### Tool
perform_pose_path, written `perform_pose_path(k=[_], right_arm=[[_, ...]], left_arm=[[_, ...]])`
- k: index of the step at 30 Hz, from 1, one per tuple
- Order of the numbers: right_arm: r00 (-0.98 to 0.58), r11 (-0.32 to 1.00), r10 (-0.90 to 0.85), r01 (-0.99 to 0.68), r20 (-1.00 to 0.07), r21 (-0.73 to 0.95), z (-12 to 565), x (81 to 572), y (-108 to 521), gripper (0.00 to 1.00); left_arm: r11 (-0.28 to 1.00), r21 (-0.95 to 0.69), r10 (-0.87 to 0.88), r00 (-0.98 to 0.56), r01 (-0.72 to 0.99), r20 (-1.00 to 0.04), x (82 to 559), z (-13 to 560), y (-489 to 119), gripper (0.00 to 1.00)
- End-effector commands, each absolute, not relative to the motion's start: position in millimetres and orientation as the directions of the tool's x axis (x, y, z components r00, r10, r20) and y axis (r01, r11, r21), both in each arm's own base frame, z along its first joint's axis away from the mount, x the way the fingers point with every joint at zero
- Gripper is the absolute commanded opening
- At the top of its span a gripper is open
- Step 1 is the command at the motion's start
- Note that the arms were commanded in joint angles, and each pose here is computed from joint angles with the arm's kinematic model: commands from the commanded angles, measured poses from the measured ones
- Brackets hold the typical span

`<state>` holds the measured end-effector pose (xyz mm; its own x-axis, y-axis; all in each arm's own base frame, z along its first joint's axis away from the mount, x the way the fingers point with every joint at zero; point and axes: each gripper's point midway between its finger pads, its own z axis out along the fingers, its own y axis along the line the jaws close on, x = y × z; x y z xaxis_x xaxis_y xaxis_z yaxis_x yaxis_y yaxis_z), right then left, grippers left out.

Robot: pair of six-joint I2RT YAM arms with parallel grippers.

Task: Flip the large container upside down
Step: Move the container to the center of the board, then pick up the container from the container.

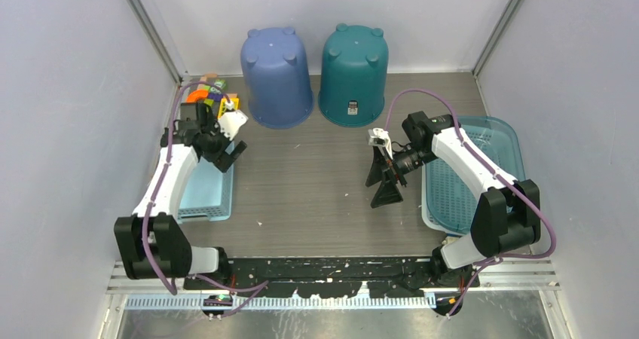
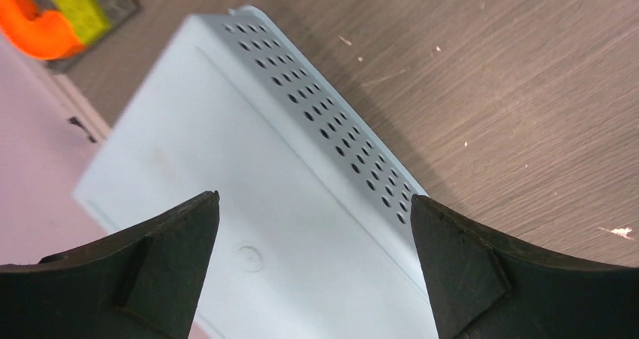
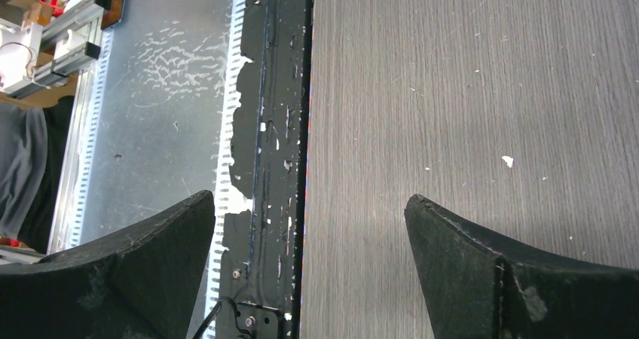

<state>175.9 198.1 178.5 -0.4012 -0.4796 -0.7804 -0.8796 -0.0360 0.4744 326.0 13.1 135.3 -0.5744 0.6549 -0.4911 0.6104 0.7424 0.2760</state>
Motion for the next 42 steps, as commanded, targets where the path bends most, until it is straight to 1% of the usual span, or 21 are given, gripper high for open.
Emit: perform_pose_path(k=[1,7,10,13,16,18,21,25,28,32,37,42], right_arm=[[-0.388,-0.052,-0.456,-0.887,-0.801,0.459,186,178,200,1.0],[-0.364,-0.04,-0.464,-0.902,-0.807,0.43,188,181,199,1.0],[-0.354,0.009,-0.465,-0.918,-0.811,0.396,192,190,198,1.0],[-0.34,0.122,-0.47,-0.939,-0.814,0.322,195,208,195,1.0],[-0.337,0.301,-0.479,-0.93,-0.811,0.209,200,234,184,1.0],[-0.365,0.449,-0.475,-0.883,-0.801,0.136,208,255,171,1.0],[-0.43,0.62,-0.493,-0.784,-0.756,0.041,219,273,143,1.0],[-0.462,0.748,-0.499,-0.657,-0.733,-0.095,231,278,107,1.0],[-0.511,0.844,-0.442,-0.514,-0.737,-0.151,234,280,82,1.0],[-0.597,0.907,-0.39,-0.382,-0.701,-0.18,224,277,59,1.0],[-0.667,0.945,-0.325,-0.254,-0.671,-0.205,203,282,36,1.0],[-0.724,0.975,-0.222,-0.162,-0.653,-0.152,183,288,18,0.94]], left_arm=[[0.77,0.311,0.612,-0.508,0.557,-0.607,331,188,5,1.0],[0.785,0.26,0.548,-0.436,0.562,-0.714,312,222,-18,1.0],[0.79,0.219,0.509,-0.413,0.573,-0.755,300,231,-31,1.0],[0.787,0.172,0.465,-0.386,0.592,-0.797,289,239,-45,1.0],[0.778,0.127,0.419,-0.358,0.615,-0.835,276,247,-59,1.0],[0.768,0.112,0.4,-0.336,0.63,-0.853,269,252,-65,1.0],[0.753,0.099,0.38,-0.308,0.65,-0.873,257,256,-73,1.0],[0.743,0.061,0.361,-0.322,0.667,-0.875,249,250,-79,1.0],[0.743,0.03,0.337,-0.336,0.668,-0.88,246,244,-82,1.0],[0.748,-0.002,0.307,-0.347,0.664,-0.886,244,240,-85,1.0],[0.749,0.002,0.306,-0.343,0.663,-0.888,240,237,-85,1.0],[0.746,-0.002,0.304,-0.343,0.666,-0.889,237,235,-86,1.0]])
